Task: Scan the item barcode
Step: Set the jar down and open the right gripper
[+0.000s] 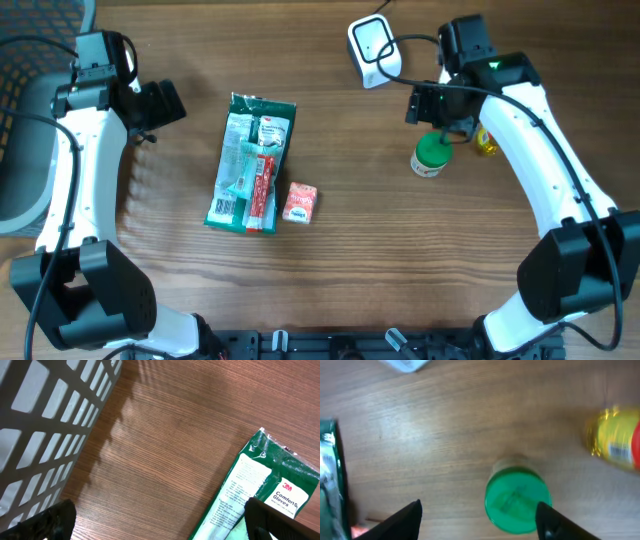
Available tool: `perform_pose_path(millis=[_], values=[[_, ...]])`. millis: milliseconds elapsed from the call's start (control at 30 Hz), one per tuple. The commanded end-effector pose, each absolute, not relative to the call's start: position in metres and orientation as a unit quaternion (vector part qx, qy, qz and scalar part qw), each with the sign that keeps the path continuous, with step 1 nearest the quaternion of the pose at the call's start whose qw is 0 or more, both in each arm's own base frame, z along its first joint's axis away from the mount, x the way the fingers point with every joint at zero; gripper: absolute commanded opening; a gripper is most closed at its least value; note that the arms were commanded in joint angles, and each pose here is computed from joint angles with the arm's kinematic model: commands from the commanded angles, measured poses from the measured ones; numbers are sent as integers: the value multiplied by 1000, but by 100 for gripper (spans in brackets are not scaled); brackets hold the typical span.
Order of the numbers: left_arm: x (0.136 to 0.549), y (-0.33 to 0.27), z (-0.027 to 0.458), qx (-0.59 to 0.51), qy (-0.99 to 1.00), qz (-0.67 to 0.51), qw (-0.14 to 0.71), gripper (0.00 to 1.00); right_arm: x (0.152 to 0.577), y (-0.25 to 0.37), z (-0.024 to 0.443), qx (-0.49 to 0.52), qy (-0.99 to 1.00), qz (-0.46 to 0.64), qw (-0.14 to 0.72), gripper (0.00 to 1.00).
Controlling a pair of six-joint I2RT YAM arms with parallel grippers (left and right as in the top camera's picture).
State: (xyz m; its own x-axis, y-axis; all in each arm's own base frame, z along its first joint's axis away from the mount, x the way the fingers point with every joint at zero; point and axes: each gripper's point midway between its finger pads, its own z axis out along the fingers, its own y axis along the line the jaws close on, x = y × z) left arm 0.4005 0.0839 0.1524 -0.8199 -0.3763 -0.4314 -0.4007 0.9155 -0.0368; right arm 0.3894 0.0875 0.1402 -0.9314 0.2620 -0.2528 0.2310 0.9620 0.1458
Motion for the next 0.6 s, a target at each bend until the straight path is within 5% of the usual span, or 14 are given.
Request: perform_pose_path(millis=[0,100,433,567], values=[[403,84,156,-206,952,24,226,100,373,68,123,305,945,20,114,77],[403,84,156,-206,952,24,226,100,369,66,109,354,929,20,107,100],[403,84,156,-206,952,24,226,100,370,66,69,372,920,32,120,98],[403,84,156,-206,952,24,226,100,364,63,61,364,924,22,116,87]])
